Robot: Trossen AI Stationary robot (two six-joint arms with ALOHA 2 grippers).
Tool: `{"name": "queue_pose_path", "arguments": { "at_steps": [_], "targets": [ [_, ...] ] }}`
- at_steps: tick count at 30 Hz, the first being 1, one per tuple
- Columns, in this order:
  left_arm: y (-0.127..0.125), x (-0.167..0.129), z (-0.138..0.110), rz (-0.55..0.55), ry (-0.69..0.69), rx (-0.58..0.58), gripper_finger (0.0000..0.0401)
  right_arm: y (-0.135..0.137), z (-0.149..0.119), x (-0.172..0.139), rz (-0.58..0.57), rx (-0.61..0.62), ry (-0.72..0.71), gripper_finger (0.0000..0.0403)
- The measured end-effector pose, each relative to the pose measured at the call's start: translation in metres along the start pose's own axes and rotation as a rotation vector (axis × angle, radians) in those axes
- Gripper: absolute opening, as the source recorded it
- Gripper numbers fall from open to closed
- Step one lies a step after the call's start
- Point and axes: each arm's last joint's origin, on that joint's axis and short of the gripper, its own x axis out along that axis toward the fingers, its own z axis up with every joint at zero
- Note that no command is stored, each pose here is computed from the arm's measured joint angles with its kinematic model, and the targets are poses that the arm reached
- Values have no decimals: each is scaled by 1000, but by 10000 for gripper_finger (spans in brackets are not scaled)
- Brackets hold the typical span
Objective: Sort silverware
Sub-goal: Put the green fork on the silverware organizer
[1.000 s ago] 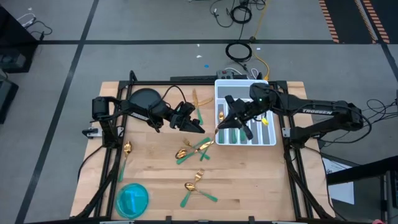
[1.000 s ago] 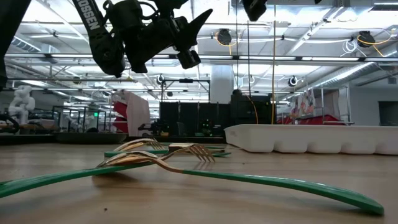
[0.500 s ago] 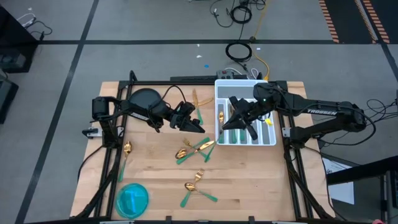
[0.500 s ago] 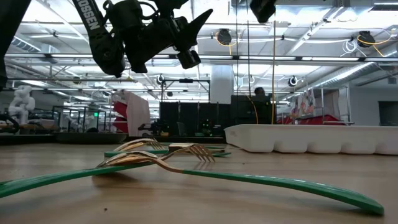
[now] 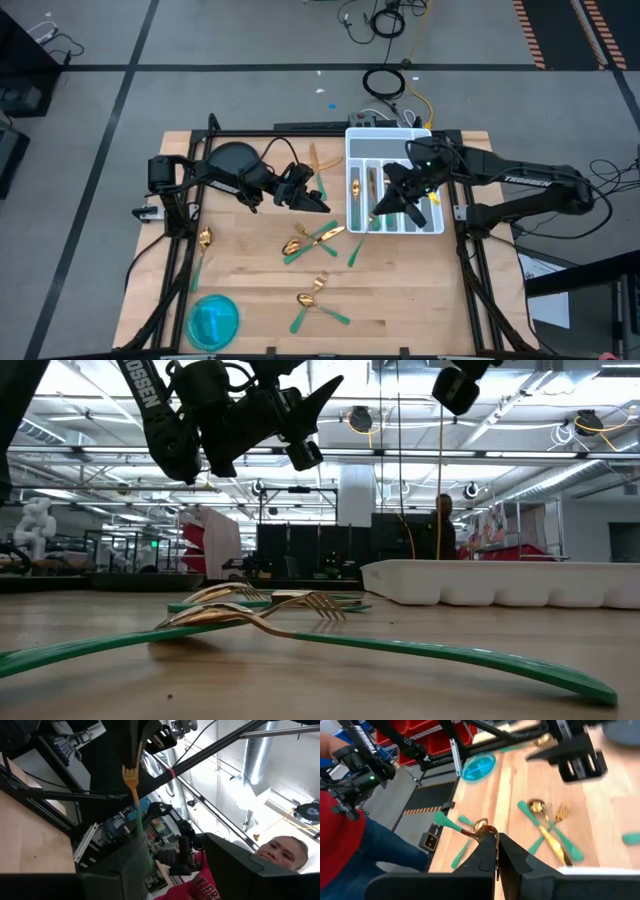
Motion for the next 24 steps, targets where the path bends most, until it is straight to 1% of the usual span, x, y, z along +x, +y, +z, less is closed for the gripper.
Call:
{"name": "queue_pose_path", "arguments": {
  "at_steps": [4,7,15,19,24],
  "targets": [
    [0,0,0,3,-2,11,202,0,-6,-8,-29,49,39,0],
    [0,0,0,4,-3,20,202,1,-7,-14,-73,85,89,0],
    [1,0,0,6,-5,20,202,8,-8,-31,-178,167,274,0],
    [1,0,0,6,-5,21,202,10,-7,-36,-239,175,355,0],
    [1,0,0,6,-6,25,202,11,-1,-36,-231,137,368,0]
  ]
}}
